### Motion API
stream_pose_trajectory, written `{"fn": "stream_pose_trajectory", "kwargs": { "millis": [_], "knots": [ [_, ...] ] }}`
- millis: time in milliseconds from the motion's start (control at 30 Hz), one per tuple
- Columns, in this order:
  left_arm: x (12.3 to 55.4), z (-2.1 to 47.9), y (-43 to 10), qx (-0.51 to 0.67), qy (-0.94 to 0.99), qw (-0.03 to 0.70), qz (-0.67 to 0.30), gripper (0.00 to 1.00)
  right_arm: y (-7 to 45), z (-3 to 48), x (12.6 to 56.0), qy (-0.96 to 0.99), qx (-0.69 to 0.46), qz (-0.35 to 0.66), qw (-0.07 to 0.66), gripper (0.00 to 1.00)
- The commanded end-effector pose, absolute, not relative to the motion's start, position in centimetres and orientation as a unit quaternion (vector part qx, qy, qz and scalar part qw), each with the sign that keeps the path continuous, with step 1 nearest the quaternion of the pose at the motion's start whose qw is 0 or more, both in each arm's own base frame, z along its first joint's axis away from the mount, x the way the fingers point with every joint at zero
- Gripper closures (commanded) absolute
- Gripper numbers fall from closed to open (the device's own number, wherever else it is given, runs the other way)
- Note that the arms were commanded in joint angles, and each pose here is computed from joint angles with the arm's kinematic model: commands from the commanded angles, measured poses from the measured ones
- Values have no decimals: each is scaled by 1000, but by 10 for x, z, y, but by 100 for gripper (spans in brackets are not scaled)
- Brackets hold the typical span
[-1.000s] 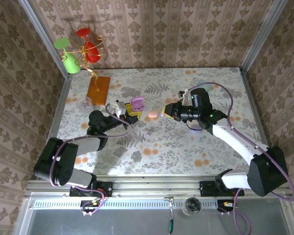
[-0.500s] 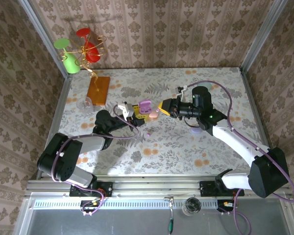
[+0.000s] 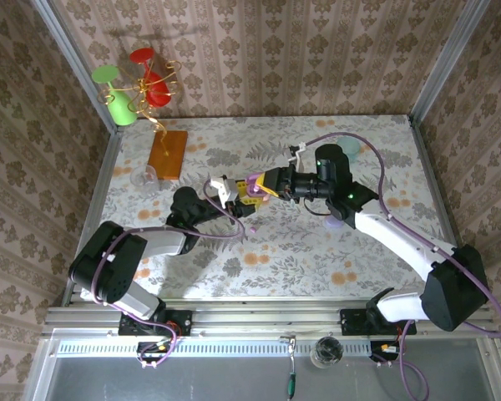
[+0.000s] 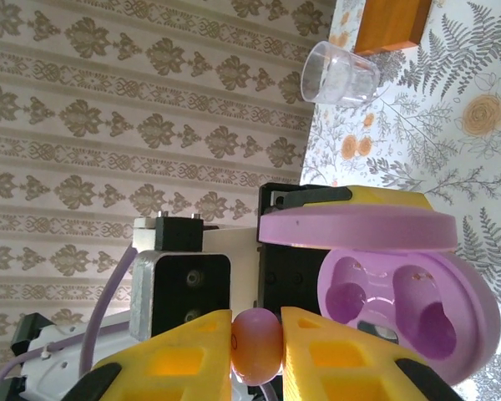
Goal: Insert the wireless bluetooth earbuds into the charging case
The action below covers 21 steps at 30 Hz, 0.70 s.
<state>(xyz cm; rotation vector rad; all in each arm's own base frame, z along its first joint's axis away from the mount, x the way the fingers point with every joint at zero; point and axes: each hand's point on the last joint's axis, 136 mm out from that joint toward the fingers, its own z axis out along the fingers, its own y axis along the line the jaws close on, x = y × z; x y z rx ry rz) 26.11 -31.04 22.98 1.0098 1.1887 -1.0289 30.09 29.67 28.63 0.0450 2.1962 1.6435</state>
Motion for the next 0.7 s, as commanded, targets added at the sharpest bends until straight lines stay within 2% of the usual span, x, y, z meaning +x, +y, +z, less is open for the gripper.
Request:
{"fn": "stream_pose_trajectory", "kwargs": {
  "millis": [0, 667],
  "knots": [
    [262, 247, -314, 444, 481, 623, -429, 67, 300, 290, 303, 792, 4, 571, 214, 79],
    [258, 248, -316, 451, 477, 621, -429, 68, 303, 267, 310, 828, -6, 507, 238, 80]
  ]
}}
